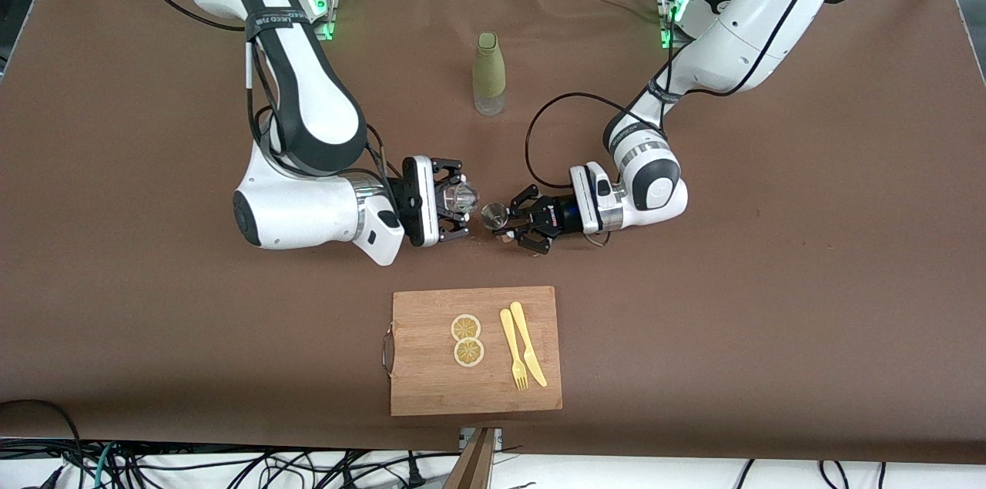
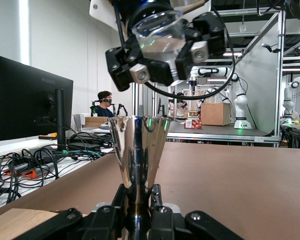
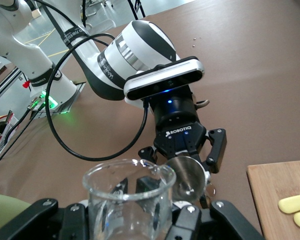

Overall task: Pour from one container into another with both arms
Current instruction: 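Tilt the beaker with the right gripper, pouring into the held jigger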

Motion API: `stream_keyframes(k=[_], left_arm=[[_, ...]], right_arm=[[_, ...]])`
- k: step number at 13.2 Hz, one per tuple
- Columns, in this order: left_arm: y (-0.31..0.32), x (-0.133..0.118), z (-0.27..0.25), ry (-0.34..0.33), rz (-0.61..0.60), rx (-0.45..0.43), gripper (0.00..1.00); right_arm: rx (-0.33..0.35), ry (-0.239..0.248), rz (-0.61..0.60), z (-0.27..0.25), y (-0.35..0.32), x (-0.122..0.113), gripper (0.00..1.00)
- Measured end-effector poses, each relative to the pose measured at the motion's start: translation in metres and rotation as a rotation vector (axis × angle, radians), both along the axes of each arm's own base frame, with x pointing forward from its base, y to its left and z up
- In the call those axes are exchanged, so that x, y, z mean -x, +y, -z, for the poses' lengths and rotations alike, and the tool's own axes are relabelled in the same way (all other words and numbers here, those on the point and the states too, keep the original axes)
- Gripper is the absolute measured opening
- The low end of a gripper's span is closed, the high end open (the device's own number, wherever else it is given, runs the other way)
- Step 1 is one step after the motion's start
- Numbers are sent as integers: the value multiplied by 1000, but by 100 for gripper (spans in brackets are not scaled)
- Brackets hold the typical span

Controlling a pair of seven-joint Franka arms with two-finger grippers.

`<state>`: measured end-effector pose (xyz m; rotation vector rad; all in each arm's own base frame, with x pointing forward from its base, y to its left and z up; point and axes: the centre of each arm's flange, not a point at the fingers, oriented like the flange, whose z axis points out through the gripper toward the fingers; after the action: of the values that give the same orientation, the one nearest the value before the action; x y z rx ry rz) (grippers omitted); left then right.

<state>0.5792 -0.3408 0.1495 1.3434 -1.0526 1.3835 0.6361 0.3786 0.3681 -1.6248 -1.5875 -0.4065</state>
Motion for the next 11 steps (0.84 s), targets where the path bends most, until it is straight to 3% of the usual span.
stream_keyframes(k=[11], left_arm=[[-4, 2, -1, 6, 17, 51, 22]], right_arm=[[108, -53, -47, -18, 16, 15, 14]])
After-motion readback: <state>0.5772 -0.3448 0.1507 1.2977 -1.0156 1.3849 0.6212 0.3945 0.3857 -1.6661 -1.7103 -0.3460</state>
